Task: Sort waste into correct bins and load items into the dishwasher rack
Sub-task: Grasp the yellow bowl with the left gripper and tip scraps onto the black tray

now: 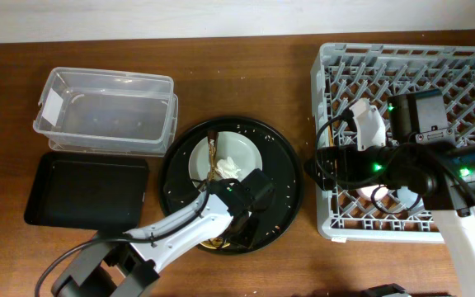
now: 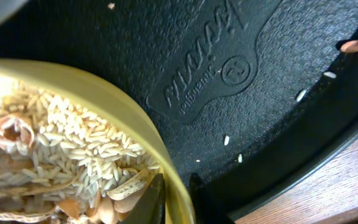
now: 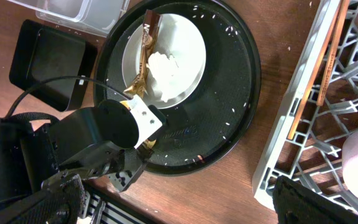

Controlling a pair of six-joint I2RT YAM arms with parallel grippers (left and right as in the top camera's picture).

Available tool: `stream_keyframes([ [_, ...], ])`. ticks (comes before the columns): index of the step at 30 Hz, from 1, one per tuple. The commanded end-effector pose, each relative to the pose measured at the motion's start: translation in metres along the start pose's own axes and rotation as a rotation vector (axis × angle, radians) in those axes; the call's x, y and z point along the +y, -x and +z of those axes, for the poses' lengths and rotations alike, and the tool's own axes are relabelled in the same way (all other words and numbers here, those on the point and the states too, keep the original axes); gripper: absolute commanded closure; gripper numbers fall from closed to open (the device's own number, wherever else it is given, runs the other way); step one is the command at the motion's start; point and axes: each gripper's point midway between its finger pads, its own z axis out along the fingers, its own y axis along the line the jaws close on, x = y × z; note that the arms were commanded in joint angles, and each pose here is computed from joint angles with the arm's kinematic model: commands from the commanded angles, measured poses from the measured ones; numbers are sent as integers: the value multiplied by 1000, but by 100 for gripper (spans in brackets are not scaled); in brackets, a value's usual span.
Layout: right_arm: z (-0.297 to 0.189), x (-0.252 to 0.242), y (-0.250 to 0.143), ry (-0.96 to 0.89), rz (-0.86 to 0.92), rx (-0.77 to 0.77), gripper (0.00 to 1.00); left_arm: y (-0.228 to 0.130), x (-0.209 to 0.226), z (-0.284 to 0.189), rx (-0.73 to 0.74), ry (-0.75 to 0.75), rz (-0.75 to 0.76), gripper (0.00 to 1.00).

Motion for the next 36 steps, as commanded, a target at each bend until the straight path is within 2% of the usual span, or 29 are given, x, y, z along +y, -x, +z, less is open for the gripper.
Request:
stream_keyframes([
  [1,2,-1,-1,-7,-3,7,2,-1,2,3,4,13,-2,100],
  [4,2,-1,-1,-7,-3,7,2,4,0,-22,4,9,-13,100],
  [7,2,-1,-2,-8,-1,12,2,14,28,-76,-66,-24,-129,99],
  [12,2,-1,-2,-8,-1,12,2,30,78,-138,-246,-330,-248,100],
  [16,2,-1,-3,-9,1,16,2,28,157,-170,-442,-561,-414,100],
  [18,2,-1,-3,-9,1,16,2,16,198,-173,-546,-600,-489,100],
  [21,2,-1,-3,-9,0,15,2,7,233,-170,-713,-712,-498,100],
  [25,2,-1,-3,-8,1,16,2,10,263,-169,-916,-915,-514,100],
  [28,2,-1,-4,-9,2,18,2,14,282,-178,-1054,-1091,-585,100],
  [31,2,-1,-4,-8,2,18,2,14,283,-180,-1049,-1160,-644,100],
  [36,2,-1,-4,-9,2,19,2,13,282,-181,-1042,-1168,-655,100],
])
